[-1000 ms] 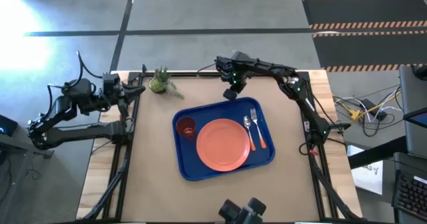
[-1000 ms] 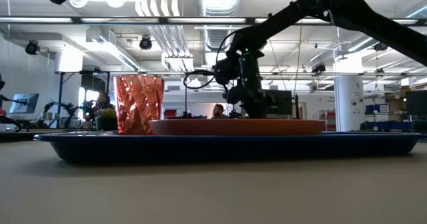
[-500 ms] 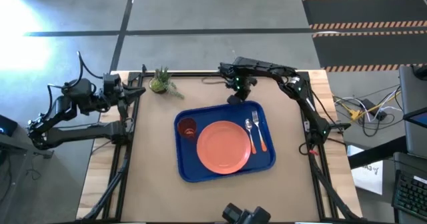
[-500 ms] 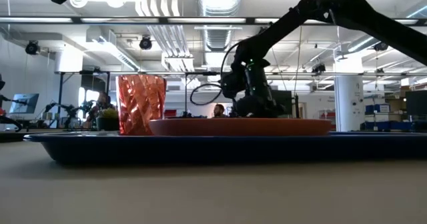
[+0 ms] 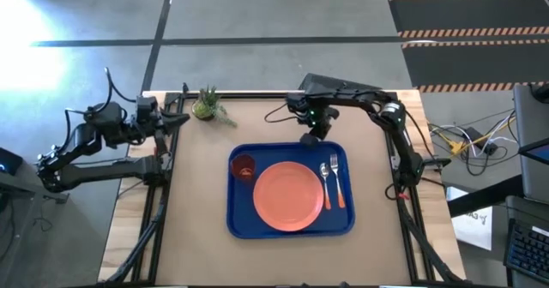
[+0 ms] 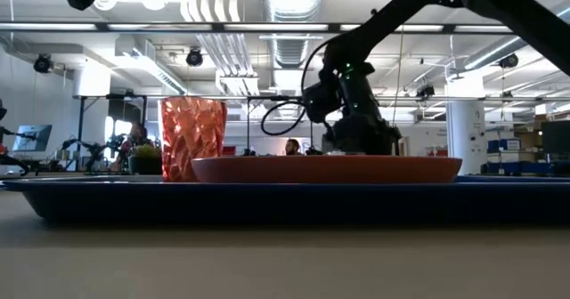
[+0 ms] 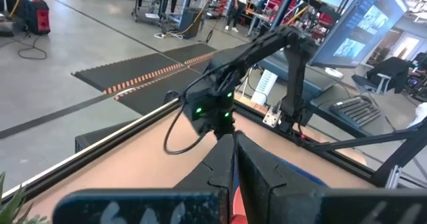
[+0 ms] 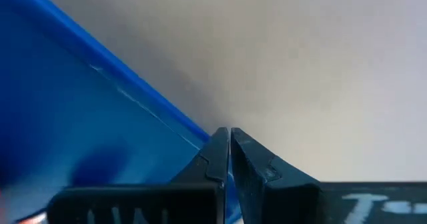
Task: Pick and place plate/cup/fork/spoon on tray
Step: Return to Home Position
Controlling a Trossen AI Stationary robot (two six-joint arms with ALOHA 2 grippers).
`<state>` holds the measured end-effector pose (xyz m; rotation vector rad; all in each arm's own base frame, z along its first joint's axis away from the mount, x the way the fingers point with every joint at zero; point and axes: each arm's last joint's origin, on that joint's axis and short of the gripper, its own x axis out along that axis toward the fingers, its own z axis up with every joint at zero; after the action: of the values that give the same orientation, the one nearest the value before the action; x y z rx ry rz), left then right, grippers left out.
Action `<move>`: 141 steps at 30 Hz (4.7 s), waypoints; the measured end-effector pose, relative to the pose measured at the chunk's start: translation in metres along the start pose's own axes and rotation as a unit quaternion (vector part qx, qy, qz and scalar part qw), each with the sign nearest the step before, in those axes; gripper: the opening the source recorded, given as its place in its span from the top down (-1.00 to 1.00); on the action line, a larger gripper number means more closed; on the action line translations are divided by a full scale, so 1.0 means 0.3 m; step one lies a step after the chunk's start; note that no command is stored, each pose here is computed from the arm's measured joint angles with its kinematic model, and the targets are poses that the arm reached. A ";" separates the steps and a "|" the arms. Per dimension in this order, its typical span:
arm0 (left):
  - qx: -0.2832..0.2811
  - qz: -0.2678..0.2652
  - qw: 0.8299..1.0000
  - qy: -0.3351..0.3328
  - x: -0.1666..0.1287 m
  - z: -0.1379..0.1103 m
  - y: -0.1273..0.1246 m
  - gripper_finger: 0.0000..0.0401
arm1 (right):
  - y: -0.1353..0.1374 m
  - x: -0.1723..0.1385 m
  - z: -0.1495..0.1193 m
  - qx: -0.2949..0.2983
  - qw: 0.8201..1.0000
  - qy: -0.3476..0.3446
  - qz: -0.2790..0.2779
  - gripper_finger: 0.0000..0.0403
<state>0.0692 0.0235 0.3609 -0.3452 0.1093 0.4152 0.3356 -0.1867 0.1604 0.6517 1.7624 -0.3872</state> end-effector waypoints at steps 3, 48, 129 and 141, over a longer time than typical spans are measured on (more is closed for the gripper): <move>0.000 0.003 1.000 0.008 0.011 -0.014 0.004 1.00 | -0.007 -0.032 -0.036 0.010 0.999 -0.029 -0.041 0.96; -0.008 0.014 0.999 0.039 0.029 -0.043 0.012 1.00 | 0.036 -0.408 -0.869 0.067 0.868 -0.491 0.035 0.96; -0.040 -0.255 0.962 -0.094 0.033 -0.353 0.077 1.00 | 0.028 -0.124 -1.088 -0.247 0.451 -0.745 0.425 0.96; -0.040 -0.274 0.957 -0.084 0.099 -0.441 0.097 1.00 | 0.028 0.008 -1.044 -0.257 0.396 -0.727 0.498 0.96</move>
<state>0.0799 0.0132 0.2229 -0.4014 -0.1701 -0.1024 0.0985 -0.0016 0.2484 0.4442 -0.4416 0.4341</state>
